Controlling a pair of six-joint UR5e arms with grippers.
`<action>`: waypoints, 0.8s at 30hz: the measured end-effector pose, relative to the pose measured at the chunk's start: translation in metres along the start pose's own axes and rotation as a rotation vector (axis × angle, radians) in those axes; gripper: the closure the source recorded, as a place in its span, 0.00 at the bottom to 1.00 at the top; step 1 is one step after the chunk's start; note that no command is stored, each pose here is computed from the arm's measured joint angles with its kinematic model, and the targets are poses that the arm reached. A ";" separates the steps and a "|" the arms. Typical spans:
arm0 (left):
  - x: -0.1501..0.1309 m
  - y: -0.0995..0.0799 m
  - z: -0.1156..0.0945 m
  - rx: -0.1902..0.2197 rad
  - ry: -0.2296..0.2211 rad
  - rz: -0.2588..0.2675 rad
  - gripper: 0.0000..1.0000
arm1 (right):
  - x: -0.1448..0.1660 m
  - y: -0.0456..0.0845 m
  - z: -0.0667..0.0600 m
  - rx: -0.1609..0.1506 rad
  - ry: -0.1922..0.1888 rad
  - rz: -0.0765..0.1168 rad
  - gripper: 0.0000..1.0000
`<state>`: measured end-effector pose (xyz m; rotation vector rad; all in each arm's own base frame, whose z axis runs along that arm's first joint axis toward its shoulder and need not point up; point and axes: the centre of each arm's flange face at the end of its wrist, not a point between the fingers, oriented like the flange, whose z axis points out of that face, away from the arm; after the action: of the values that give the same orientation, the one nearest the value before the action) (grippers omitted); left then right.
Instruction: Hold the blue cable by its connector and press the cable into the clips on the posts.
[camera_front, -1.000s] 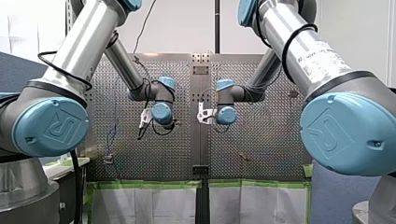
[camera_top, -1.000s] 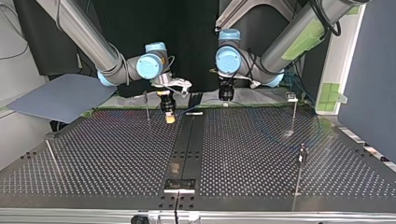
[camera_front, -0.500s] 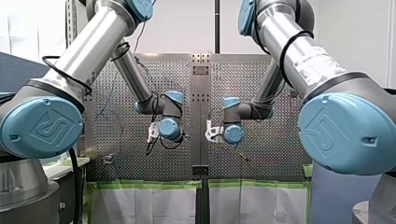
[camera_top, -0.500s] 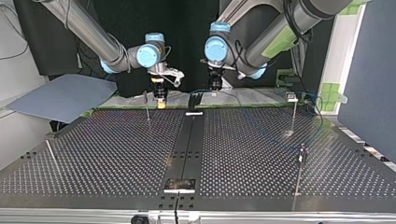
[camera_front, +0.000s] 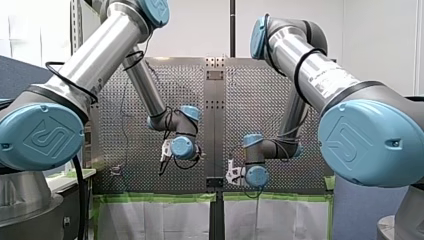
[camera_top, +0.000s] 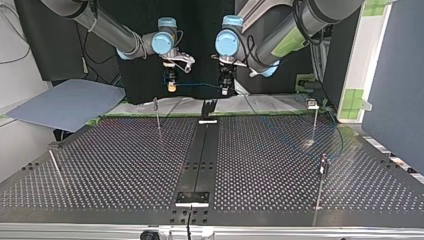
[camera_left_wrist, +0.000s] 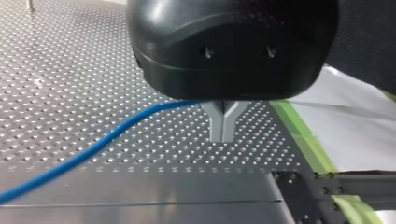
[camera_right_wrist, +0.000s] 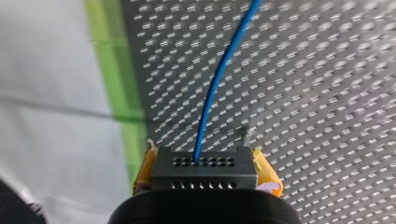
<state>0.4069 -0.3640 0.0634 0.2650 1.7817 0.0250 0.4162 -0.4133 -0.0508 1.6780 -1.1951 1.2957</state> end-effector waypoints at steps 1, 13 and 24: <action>0.002 -0.001 0.000 0.001 0.001 0.000 1.00 | -0.009 0.002 -0.004 -0.007 -0.010 -0.002 1.00; 0.035 -0.029 0.000 0.040 0.001 0.006 1.00 | -0.095 0.056 -0.035 -0.078 -0.121 -0.001 1.00; 0.053 -0.059 0.010 0.066 -0.003 0.007 1.00 | -0.122 0.097 -0.058 -0.076 -0.159 0.003 1.00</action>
<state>0.3962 -0.4127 0.0012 0.3183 1.7808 -0.0287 0.2961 -0.3627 -0.1548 1.7498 -1.3228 1.1217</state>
